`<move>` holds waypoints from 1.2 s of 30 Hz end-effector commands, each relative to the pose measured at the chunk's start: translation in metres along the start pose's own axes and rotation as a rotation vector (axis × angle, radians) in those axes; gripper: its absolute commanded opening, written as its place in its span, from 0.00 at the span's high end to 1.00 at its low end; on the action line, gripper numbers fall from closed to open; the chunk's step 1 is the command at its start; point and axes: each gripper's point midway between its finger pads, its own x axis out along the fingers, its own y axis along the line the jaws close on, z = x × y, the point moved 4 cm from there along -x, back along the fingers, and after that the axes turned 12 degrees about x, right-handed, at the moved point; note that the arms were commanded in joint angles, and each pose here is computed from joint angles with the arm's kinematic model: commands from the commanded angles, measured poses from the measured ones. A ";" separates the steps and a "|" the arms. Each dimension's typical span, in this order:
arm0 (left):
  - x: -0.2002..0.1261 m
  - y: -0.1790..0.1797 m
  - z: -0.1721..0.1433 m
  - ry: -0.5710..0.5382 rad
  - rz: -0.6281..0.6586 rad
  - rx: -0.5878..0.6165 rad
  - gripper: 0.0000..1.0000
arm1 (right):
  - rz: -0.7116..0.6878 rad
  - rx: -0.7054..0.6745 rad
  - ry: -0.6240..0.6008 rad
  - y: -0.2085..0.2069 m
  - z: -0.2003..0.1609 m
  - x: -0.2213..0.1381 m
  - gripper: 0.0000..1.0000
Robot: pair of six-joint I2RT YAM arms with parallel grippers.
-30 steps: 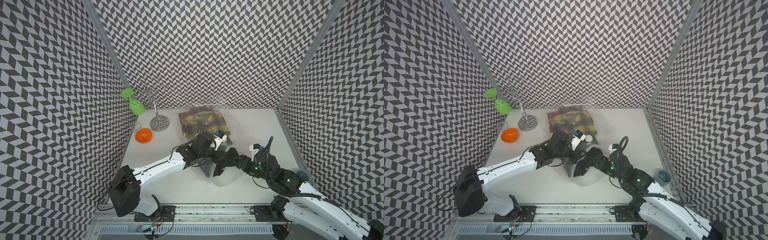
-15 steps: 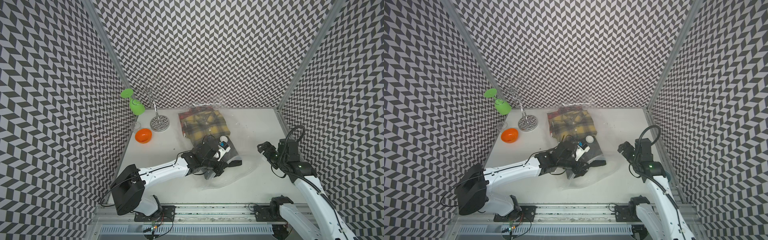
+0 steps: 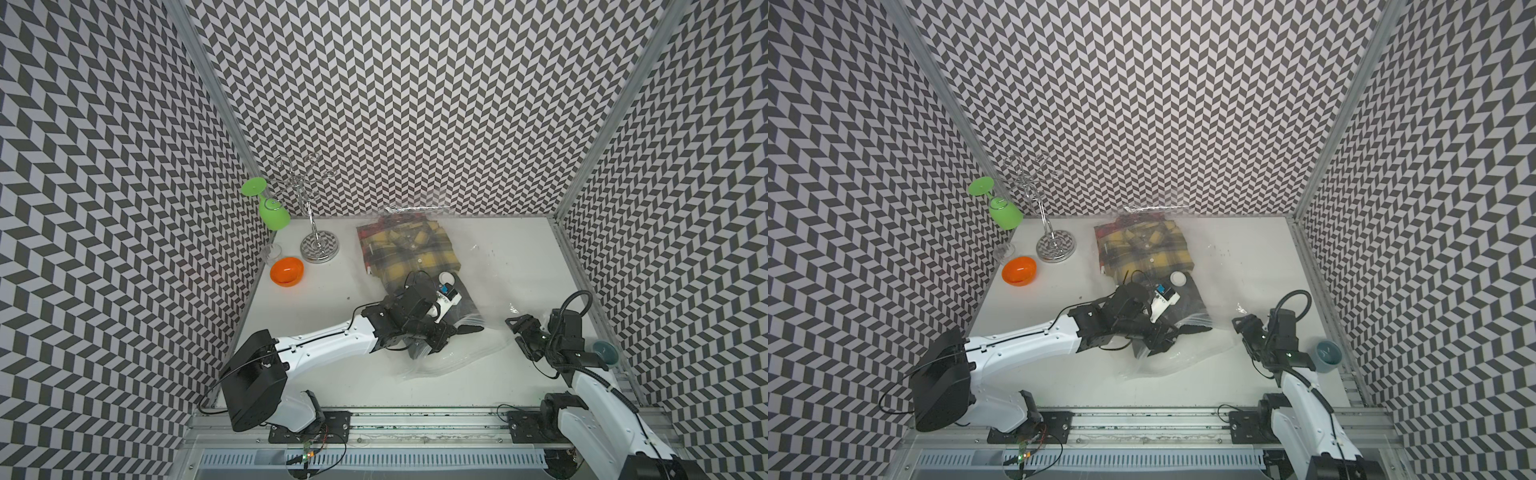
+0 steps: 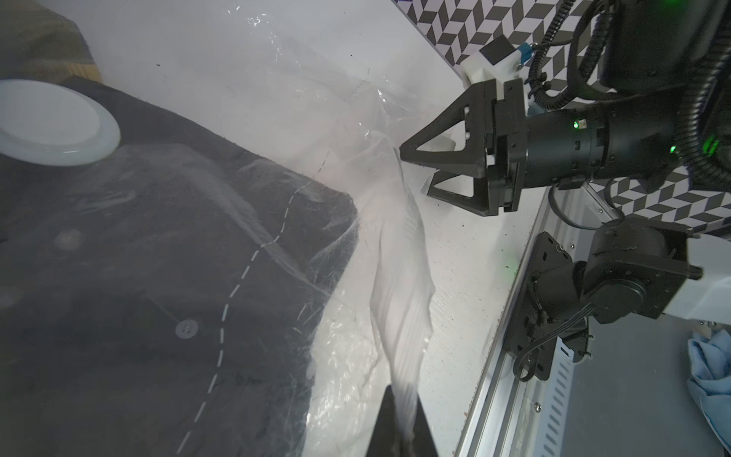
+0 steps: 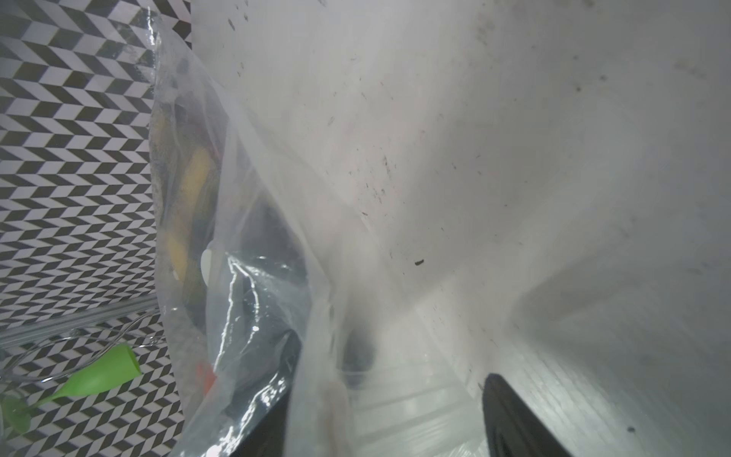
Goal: Place the folded shirt into the vacuum bag
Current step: Adjust the vacuum bag at the center of the board.
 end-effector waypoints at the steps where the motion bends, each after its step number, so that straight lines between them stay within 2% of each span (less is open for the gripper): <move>1: -0.001 -0.011 -0.015 0.035 -0.038 0.017 1.00 | 0.201 -0.010 0.012 0.050 0.006 -0.006 0.39; 6: 0.002 -0.010 -0.025 0.062 -0.035 0.007 1.00 | 0.236 0.001 0.031 0.063 0.008 -0.004 0.51; 8: 0.003 -0.013 -0.021 0.058 -0.037 0.013 1.00 | 0.243 0.017 0.044 0.064 0.007 -0.003 0.52; 10: 0.003 -0.014 -0.018 0.054 -0.039 0.017 1.00 | 0.254 0.029 0.052 0.065 0.007 -0.002 0.49; 13: 0.004 -0.014 -0.017 0.056 -0.039 0.018 1.00 | 0.244 0.025 0.045 0.066 0.007 -0.003 0.34; 16: 0.006 -0.014 -0.020 0.066 -0.039 0.019 1.00 | 0.245 0.040 0.041 0.063 0.007 -0.003 0.34; 20: 0.009 -0.014 -0.020 0.072 -0.041 0.023 1.00 | 0.276 0.072 0.088 0.063 0.001 0.000 0.46; 26: 0.006 -0.015 -0.022 0.088 -0.036 0.029 0.99 | 0.342 0.056 0.101 0.092 0.003 -0.010 0.81; 28: 0.002 -0.015 -0.024 0.102 -0.026 0.037 0.90 | 0.381 0.049 0.106 0.109 0.004 -0.017 0.90; 29: -0.002 -0.015 -0.025 0.109 -0.014 0.042 0.83 | 0.399 0.046 0.112 0.119 0.004 -0.021 0.93; 31: -0.009 -0.014 -0.024 0.115 0.024 0.063 0.62 | 0.434 0.028 0.106 0.136 0.008 -0.027 0.95; 33: -0.015 -0.018 -0.023 0.126 0.067 0.100 0.48 | 0.468 0.008 0.097 0.154 0.011 -0.034 0.95; 36: -0.015 -0.028 -0.029 0.142 0.088 0.141 0.39 | 0.532 -0.031 0.082 0.178 0.014 -0.045 0.95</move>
